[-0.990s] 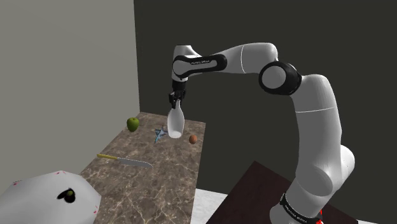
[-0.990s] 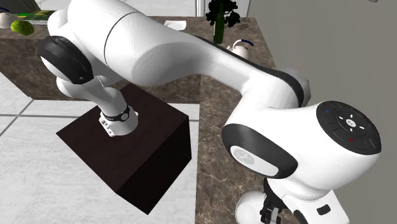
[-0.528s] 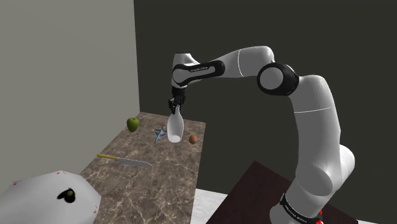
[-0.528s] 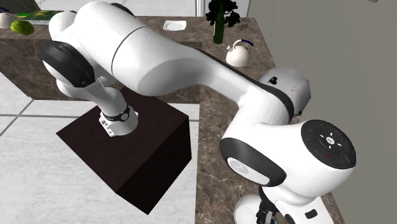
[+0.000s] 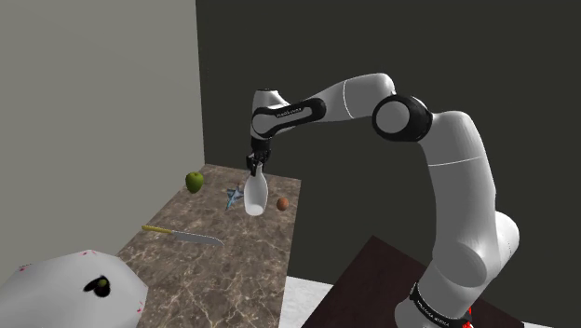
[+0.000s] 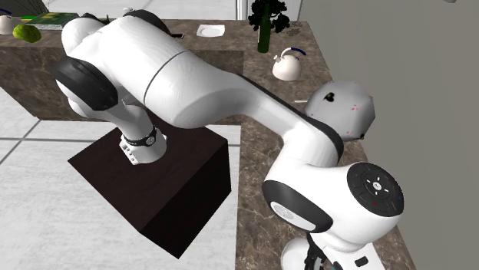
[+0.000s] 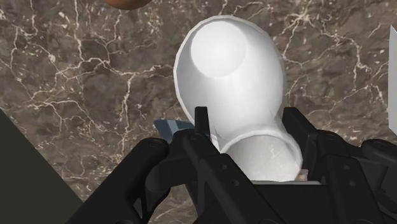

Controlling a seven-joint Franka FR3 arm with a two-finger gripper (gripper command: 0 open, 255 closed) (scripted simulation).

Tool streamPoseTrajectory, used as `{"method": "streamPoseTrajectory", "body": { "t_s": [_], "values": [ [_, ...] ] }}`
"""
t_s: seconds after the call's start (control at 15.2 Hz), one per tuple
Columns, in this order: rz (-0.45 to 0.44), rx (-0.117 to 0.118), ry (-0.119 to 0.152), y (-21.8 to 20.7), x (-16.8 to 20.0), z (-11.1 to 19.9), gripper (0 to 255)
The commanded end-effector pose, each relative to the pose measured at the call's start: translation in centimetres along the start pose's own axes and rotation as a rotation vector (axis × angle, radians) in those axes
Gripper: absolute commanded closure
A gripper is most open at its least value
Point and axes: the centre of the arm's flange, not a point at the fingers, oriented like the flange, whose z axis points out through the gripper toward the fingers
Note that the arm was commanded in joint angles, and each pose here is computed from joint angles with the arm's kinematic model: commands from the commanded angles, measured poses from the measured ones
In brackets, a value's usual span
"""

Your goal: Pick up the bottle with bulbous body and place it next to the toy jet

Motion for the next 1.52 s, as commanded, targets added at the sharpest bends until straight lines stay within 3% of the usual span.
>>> {"method": "streamPoseTrajectory", "body": {
  "t_s": [0.0, 0.46, 0.53, 0.86, 1.12, 1.45],
  "values": [
    [0.000, 0.000, 0.001, 0.1, 0.0, 0.4, 255],
    [0.000, 0.000, 0.001, 0.1, 0.0, 0.4, 255],
    [0.000, 0.000, 0.001, 0.1, 0.0, 0.4, 0],
    [0.000, 0.000, 0.001, 0.1, 0.0, 0.4, 0],
    [0.000, 0.000, 0.001, 0.1, 0.0, -4.6, 0],
    [0.000, 0.000, 0.001, 0.1, 0.0, -4.6, 0]
  ]
}}
